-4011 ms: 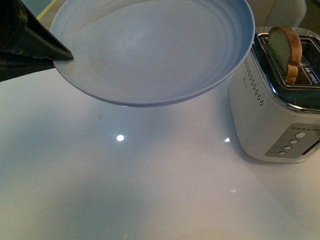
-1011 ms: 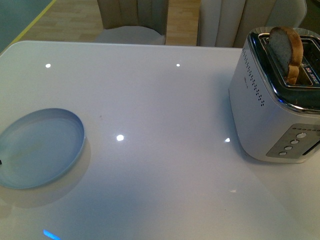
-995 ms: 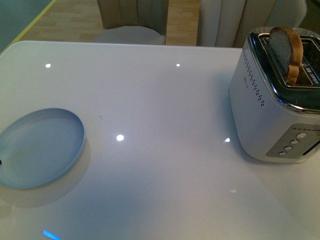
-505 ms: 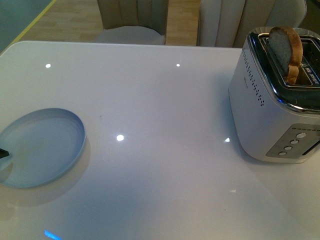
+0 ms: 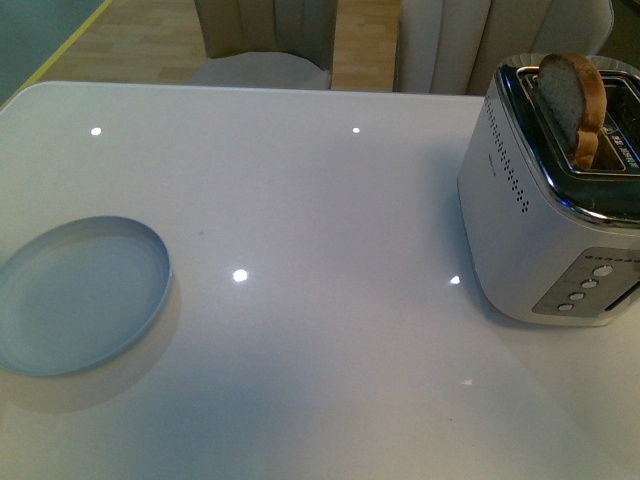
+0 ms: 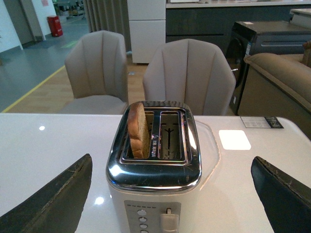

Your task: Left arm holds plate, right arm toasts bread

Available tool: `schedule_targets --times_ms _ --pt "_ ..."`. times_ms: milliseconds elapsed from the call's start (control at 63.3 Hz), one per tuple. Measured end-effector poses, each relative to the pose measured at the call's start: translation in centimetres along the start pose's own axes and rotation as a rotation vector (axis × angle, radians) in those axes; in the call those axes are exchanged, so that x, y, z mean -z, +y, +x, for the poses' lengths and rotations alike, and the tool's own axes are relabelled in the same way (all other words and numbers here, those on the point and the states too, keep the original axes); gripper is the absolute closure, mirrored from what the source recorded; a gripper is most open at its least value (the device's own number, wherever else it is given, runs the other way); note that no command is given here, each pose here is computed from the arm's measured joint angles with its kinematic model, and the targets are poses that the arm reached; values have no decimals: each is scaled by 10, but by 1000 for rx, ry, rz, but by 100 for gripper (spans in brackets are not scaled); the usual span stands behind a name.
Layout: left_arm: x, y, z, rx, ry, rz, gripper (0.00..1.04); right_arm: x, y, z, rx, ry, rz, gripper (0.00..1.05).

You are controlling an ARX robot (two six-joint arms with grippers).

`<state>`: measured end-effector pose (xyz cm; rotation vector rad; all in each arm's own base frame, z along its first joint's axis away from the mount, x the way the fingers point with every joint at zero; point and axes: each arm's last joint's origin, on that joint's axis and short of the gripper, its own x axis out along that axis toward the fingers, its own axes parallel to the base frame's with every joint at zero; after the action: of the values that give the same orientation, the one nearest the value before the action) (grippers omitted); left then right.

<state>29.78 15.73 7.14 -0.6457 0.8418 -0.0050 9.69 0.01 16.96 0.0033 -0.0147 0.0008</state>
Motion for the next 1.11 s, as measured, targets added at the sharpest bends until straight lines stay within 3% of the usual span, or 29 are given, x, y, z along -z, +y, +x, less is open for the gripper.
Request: schedule_targets --times_ms 221,347,411,505,553,632,884,1105 --pt "4 -48 -70 77 -141 80 7 0 0 0 0 0 0 9" --pt "21 -69 -103 27 -233 143 7 0 0 0 0 0 0 9" --pt "41 -78 -117 -12 -273 178 7 0 0 0 0 0 0 9" --pt "76 -90 -121 -39 -614 463 27 0 0 0 1 -1 0 9" --pt "90 -101 -129 -16 -733 554 36 0 0 0 1 0 0 9" --pt "100 -112 -139 -5 -828 614 50 0 0 0 0 0 0 9" --pt "133 -119 -136 -11 -833 625 101 0 0 0 -1 0 0 9" --pt "147 -130 -145 -7 -850 631 102 0 0 0 -1 0 0 9"
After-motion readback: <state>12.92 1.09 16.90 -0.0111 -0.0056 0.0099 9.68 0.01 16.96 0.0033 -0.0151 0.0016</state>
